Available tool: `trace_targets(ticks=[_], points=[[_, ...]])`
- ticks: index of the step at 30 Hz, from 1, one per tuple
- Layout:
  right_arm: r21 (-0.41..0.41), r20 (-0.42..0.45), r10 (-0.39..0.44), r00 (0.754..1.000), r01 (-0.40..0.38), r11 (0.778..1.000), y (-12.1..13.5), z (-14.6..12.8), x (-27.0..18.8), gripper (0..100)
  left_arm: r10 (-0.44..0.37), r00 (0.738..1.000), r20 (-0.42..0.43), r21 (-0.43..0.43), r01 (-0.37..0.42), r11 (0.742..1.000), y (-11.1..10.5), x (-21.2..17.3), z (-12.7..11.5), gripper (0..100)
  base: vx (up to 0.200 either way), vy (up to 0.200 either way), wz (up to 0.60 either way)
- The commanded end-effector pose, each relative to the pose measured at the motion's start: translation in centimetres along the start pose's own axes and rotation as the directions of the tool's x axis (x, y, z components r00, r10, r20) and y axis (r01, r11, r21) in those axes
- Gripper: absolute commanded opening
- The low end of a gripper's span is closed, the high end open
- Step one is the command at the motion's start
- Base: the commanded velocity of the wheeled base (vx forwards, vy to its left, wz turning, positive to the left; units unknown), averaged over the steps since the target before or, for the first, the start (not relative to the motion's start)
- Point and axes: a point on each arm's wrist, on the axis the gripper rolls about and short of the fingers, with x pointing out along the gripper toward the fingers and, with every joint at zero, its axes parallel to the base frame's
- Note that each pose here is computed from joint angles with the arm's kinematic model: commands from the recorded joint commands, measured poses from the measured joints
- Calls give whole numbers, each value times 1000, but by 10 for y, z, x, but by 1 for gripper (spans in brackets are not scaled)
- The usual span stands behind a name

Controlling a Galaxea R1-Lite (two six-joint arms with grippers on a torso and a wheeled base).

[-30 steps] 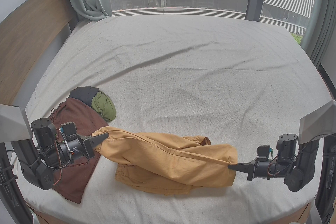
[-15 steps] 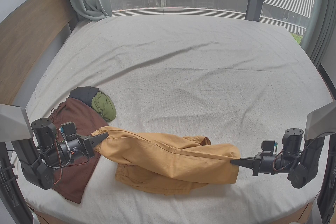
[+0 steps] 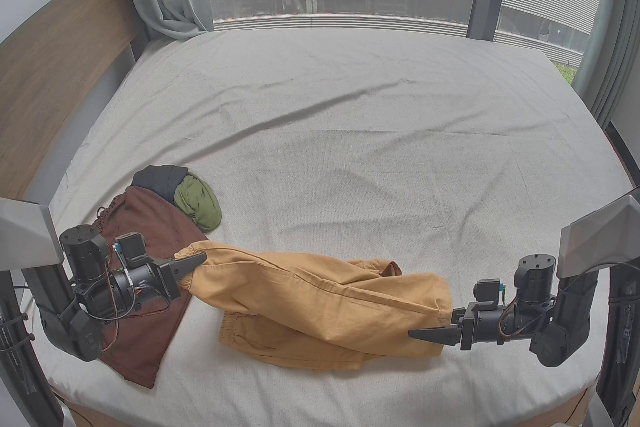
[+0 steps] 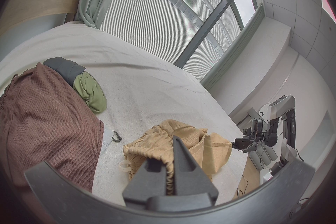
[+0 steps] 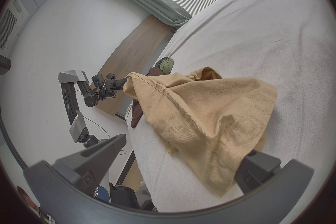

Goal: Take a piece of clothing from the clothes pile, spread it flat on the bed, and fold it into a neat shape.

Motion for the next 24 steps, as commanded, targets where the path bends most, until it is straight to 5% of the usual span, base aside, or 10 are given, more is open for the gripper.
trace_targets(ticks=[1, 9, 10, 24], points=[[1, -6, 4, 1000, -4, 1000, 0, -1, 2, 100, 0, 1000, 0, 0, 0, 1000, 0, 0, 0, 0, 0, 0, 0], [-8, 1, 4, 1000, -4, 1000, 0, 0, 3, 100, 0, 1000, -2, -3, 0, 1000, 0, 0, 0, 0, 0, 0, 0], [-10, 3, 4, 1000, -4, 1000, 1, 1, 2, 0, 0, 1000, -1, -3, 0, 1000, 0, 0, 0, 0, 0, 0, 0], [-68, 71, 1, 997, 3, 998, 14, 21, -11, 0, -4, 1000, 6, 0, 4, 1000, 0, 1, 2, 0, 0, 0, 0]])
